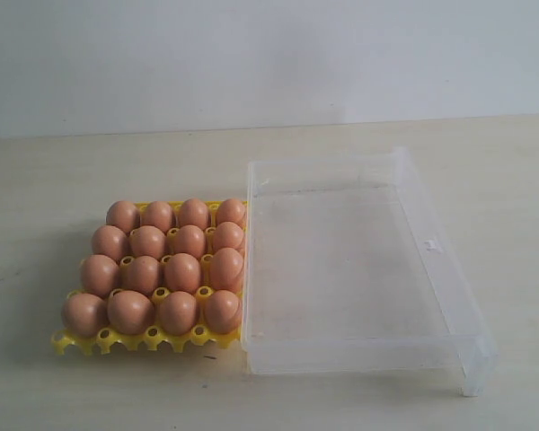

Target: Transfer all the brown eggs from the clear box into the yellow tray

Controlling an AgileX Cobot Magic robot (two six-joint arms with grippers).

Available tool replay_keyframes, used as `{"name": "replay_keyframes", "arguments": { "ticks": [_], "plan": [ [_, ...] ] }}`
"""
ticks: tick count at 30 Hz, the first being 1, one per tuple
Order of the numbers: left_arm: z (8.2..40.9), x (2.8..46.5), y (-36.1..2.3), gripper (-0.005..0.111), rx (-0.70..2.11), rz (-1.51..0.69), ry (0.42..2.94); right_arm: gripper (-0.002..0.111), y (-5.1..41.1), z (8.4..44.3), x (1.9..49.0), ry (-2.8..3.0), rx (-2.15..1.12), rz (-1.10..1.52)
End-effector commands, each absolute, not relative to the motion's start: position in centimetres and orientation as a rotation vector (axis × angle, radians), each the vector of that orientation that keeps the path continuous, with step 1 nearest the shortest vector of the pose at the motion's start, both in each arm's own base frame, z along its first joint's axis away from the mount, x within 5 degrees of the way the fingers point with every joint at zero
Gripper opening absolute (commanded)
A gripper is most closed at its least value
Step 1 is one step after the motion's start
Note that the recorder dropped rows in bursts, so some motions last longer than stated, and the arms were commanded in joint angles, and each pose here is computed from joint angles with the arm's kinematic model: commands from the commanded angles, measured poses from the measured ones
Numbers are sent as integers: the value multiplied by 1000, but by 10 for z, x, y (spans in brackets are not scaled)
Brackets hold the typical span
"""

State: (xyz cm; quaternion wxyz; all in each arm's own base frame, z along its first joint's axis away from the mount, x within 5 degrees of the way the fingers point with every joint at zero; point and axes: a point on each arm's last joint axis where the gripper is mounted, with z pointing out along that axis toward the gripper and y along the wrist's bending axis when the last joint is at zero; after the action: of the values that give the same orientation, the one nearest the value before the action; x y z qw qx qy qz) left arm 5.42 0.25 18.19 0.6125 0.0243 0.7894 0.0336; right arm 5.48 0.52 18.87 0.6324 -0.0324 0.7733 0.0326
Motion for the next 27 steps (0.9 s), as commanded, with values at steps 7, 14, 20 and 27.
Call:
{"name": "replay_keyframes", "arguments": {
  "ticks": [7, 14, 20, 27],
  "plan": [
    [184, 54, 2, 0, 49, 72, 1801, 0, 3, 188, 55, 1766, -47, 30],
    [184, 54, 2, 0, 49, 72, 1801, 0, 0, 188, 55, 1767, -5, -7],
    [184, 54, 2, 0, 49, 72, 1801, 0, 0, 188, 55, 1767, -5, -7],
    [184, 54, 2, 0, 49, 72, 1801, 0, 0, 188, 55, 1767, -5, -7]
  ]
}}
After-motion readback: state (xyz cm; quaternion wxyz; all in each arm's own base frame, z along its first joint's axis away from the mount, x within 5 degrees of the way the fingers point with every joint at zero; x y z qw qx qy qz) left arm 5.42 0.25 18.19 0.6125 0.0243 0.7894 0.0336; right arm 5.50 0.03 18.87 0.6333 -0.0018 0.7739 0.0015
